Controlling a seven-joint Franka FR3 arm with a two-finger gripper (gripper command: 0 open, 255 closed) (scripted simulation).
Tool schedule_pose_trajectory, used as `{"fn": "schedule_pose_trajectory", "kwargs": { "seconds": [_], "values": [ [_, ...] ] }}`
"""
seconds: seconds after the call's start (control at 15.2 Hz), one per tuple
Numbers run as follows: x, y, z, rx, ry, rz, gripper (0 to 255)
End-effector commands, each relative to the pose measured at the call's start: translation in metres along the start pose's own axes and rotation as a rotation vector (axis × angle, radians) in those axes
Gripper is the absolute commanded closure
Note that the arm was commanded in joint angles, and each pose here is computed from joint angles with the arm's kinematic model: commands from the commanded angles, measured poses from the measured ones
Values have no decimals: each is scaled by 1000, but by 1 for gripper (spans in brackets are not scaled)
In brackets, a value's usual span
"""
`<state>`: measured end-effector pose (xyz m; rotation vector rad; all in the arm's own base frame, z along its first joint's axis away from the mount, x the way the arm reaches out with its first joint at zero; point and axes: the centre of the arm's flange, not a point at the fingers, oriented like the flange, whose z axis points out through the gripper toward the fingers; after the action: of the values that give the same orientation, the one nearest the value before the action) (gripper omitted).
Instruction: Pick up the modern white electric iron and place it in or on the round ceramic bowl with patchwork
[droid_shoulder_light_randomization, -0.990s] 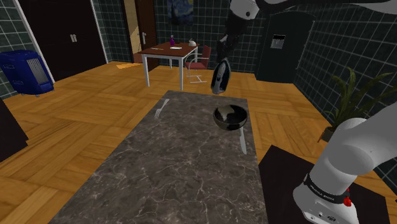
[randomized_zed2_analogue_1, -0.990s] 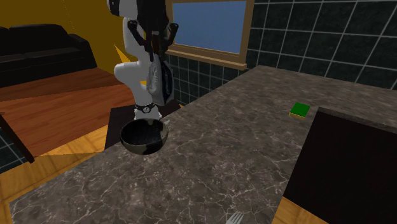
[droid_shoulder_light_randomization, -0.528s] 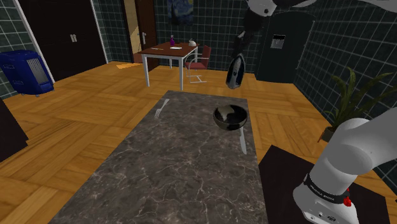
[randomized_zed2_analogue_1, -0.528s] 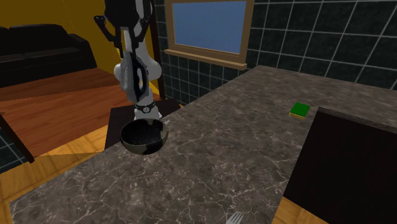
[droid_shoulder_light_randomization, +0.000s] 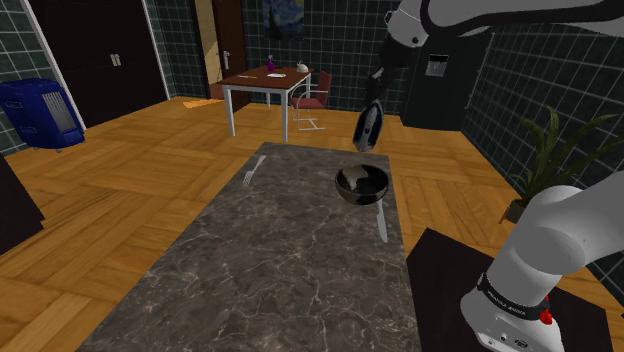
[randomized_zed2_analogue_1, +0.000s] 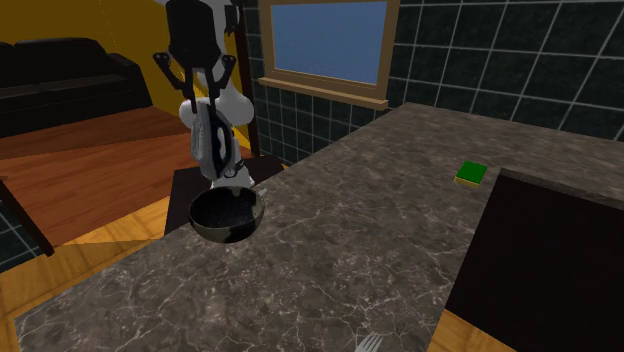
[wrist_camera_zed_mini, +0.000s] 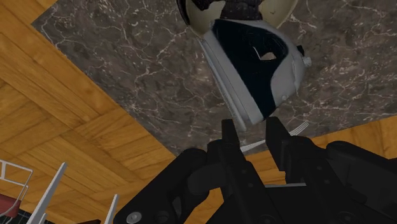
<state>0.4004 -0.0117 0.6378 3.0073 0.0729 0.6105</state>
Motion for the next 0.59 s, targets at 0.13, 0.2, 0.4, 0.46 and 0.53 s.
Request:
{"fn": "schedule_pose_trajectory", "kwargs": {
  "seconds": [0.13, 0.2, 0.4, 0.46, 0.53],
  "values": [
    [-8, -3, 19, 0, 1, 0, 255],
    [-10, -3, 24, 0, 1, 0, 255],
    [-16, -4, 38, 0, 1, 0, 255],
    [-18, -5, 43, 0, 1, 0, 255],
    [-20, -5, 48, 0, 1, 0, 255]
  ]
}}
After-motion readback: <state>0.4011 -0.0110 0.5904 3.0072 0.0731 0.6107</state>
